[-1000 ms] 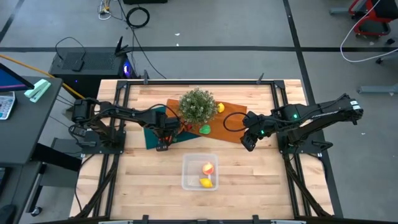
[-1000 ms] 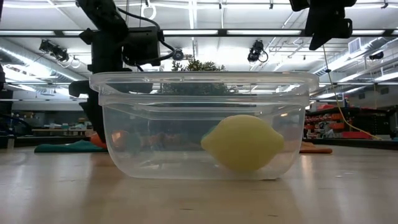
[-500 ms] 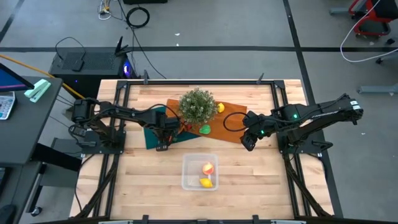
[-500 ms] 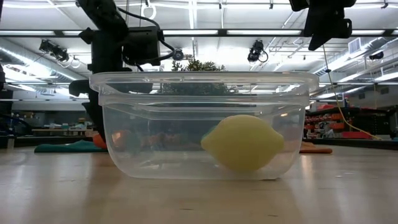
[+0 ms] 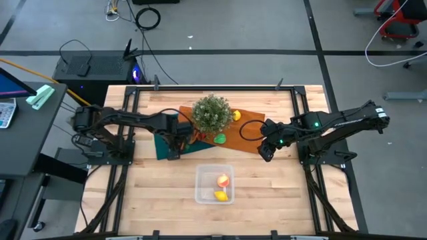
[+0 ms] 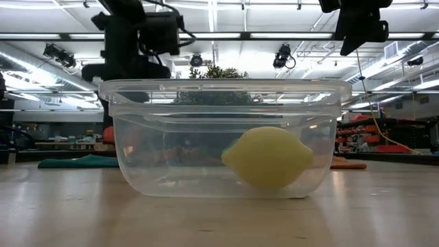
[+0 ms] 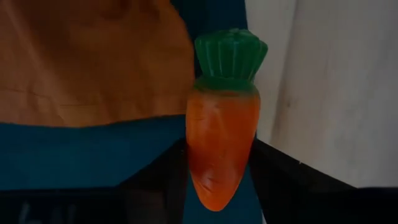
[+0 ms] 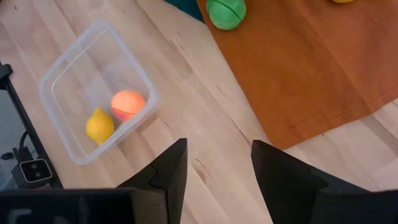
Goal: Pick and placing Produce into tupperware
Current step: Put the carrot into the transparent bin
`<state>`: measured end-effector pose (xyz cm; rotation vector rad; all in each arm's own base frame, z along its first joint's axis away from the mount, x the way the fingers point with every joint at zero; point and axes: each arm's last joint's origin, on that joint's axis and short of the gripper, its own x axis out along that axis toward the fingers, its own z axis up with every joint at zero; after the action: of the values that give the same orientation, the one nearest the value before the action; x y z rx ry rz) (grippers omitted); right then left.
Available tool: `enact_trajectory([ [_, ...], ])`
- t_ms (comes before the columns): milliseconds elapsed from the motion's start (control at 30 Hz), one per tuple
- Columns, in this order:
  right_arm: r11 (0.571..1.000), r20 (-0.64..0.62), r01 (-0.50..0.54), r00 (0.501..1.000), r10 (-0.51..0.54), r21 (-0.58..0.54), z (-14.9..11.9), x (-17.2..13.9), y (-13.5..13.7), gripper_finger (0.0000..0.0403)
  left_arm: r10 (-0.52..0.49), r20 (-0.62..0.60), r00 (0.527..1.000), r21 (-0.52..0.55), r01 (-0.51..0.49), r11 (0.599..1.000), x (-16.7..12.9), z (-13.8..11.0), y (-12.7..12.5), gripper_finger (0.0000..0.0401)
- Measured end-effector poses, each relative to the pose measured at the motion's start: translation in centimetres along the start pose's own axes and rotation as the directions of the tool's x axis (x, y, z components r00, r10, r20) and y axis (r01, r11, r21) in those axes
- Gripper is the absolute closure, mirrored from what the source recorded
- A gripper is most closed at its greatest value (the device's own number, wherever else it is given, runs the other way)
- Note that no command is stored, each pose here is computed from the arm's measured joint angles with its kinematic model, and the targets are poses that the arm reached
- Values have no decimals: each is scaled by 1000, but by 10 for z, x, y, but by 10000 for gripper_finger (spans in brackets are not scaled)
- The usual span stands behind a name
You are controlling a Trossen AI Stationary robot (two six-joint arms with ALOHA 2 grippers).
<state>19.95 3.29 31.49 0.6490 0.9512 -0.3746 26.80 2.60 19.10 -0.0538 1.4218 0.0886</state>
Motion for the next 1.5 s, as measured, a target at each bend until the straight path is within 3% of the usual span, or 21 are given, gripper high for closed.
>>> enact_trajectory([
  [300, 1000, 2, -7, 1000, 7, 3, 0, 0, 0, 257, -40, 90, 995, -115, 50, 992, -47, 13, -1, 242],
  [633, 1000, 3, -7, 1000, 7, 9, 0, 0, 1, 257, -100, 215, 971, -72, 118, 990, -84, 28, -27, 238],
  [967, 999, 3, -8, 1000, 7, 46, 0, 0, 1, 257, -167, 305, 938, -29, 185, 982, -93, 32, -70, 242],
  [1267, 997, -19, -17, 1000, 18, 81, -1, 0, 1, 257, -200, 410, 890, -42, 238, 970, -99, 36, -95, 250],
  [1500, 999, -100, 24, 995, -21, 24, -12, -2, 0, 257, -176, 441, 880, -215, 294, 931, -100, 37, -102, 252],
])
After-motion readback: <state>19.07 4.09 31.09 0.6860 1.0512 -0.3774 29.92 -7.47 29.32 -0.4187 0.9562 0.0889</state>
